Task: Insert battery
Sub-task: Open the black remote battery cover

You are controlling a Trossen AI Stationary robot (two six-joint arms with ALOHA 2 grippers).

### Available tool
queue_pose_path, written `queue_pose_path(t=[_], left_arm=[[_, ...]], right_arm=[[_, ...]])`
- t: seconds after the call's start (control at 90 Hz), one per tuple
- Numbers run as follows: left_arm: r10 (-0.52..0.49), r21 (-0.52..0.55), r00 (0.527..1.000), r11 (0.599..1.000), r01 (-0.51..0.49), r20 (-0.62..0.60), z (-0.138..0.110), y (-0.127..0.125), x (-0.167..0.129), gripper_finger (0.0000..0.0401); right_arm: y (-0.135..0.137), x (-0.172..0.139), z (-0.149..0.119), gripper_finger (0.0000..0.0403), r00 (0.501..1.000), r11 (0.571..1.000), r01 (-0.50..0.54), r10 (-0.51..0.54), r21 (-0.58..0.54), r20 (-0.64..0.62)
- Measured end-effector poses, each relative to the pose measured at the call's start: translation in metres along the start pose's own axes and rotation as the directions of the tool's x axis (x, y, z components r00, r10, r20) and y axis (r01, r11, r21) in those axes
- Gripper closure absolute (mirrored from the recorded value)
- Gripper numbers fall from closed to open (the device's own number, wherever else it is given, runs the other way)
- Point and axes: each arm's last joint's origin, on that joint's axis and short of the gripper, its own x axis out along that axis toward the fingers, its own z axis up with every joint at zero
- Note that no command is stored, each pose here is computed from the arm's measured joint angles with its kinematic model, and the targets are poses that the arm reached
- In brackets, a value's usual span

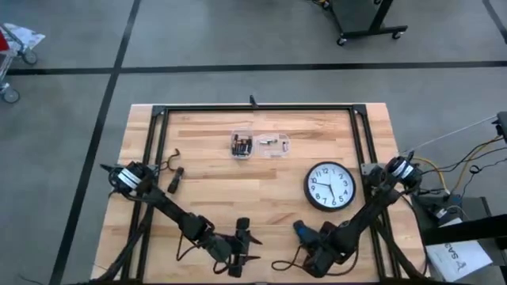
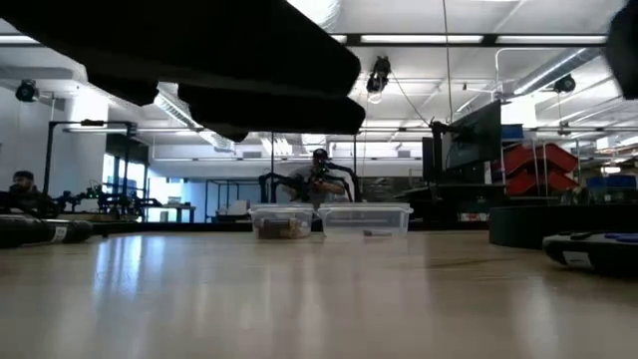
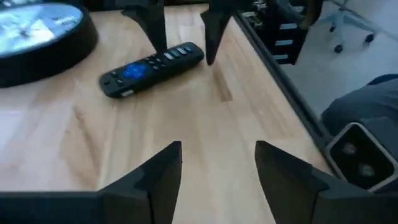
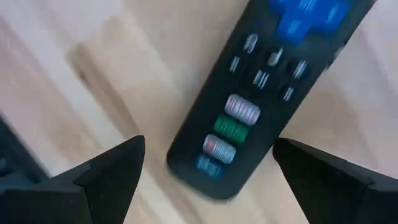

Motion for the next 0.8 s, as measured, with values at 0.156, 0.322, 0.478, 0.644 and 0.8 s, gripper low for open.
queue_pose_path(t=[0.156, 0.322, 0.478, 0.644, 0.8], left_arm=[[0.036, 0.031, 0.999, 0.999, -0.036, 0.007, 0.000, 0.002, 0.000, 0.0223], [0.112, 0.113, 0.993, 0.987, -0.114, 0.024, 0.001, 0.004, 0.000, 0.0223], [0.150, 0.155, 0.988, 0.976, -0.153, 0.033, 0.001, 0.006, 0.001, 0.0224], [0.159, 0.157, 0.987, 0.974, -0.162, 0.034, 0.002, 0.007, 0.001, 0.0225], [0.160, 0.186, 0.987, 0.969, -0.163, 0.032, 0.001, 0.007, 0.001, 0.0231]], right_arm=[[-0.003, 0.002, 0.007, 0.0055, 0.999, 1.000, 0.022, -0.022, -0.001, 0.050], [-0.006, 0.003, 0.010, 0.0069, 0.996, 0.998, 0.058, -0.059, 0.015, 0.067], [-0.012, 0.004, 0.015, 0.0135, 0.991, 0.994, 0.108, -0.109, 0.024, 0.075], [-0.017, 0.005, 0.025, 0.0231, 0.991, 0.992, 0.126, -0.127, 0.016, 0.046], [-0.019, 0.003, 0.038, 0.0245, 0.995, 0.995, 0.093, -0.094, -0.028, -0.027]])
